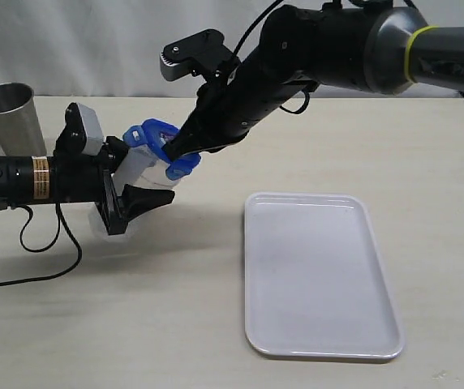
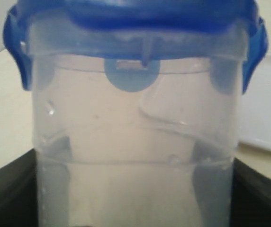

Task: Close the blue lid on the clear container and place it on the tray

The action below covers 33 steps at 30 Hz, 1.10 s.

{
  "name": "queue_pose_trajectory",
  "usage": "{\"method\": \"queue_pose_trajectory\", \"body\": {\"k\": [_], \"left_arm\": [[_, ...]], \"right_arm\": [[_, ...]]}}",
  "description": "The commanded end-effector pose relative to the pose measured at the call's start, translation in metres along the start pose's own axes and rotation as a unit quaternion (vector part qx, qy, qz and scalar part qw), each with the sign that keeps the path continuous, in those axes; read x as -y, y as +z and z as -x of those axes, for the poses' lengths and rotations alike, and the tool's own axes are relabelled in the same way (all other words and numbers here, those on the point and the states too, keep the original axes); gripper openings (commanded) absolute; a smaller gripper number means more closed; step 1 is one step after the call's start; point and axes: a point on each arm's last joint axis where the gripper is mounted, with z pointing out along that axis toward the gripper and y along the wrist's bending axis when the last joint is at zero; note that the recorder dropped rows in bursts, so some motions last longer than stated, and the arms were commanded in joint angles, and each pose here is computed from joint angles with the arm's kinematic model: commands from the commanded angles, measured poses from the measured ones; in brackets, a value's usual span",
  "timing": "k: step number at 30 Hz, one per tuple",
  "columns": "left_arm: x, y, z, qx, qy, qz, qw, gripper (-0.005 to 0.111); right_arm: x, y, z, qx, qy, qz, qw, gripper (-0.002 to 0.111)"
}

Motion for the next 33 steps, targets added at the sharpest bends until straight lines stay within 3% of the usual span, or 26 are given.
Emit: {"method": "queue_pose_trajectory", "body": {"k": [1, 7, 18, 22, 26, 33], "left_arm": [[0.003, -0.003, 0.022, 0.089, -0.005, -0.023, 0.996, 0.000], [-0.001, -0.002, 0.009, 0.015, -0.004, -0.003, 1.000, 0.000], [0.006, 0.001, 0.004, -0.018, -0.008, -0.031, 0.999, 0.000], [0.010, 0.006, 0.005, -0.020, 0.002, -0.039, 0.999, 0.000], [0.013, 0.009, 0.006, -0.024, 0.017, -0.042, 0.999, 0.000], [0.013, 0.010, 0.005, -0.033, 0.019, -0.038, 0.999, 0.000]], "right_arm": [[-0.002, -0.020, 0.005, 0.011, -0.010, -0.005, 1.000, 0.005], [-0.004, -0.041, 0.012, 0.029, -0.014, -0.008, 0.999, 0.005], [-0.007, -0.053, 0.013, 0.026, -0.014, -0.001, 1.000, 0.006], [-0.014, -0.064, 0.017, 0.045, -0.005, 0.027, 0.999, 0.024], [-0.026, -0.064, 0.019, 0.053, 0.031, 0.102, 0.993, 0.047], [-0.036, -0.045, 0.014, 0.022, 0.022, 0.061, 0.998, 0.045]]}}
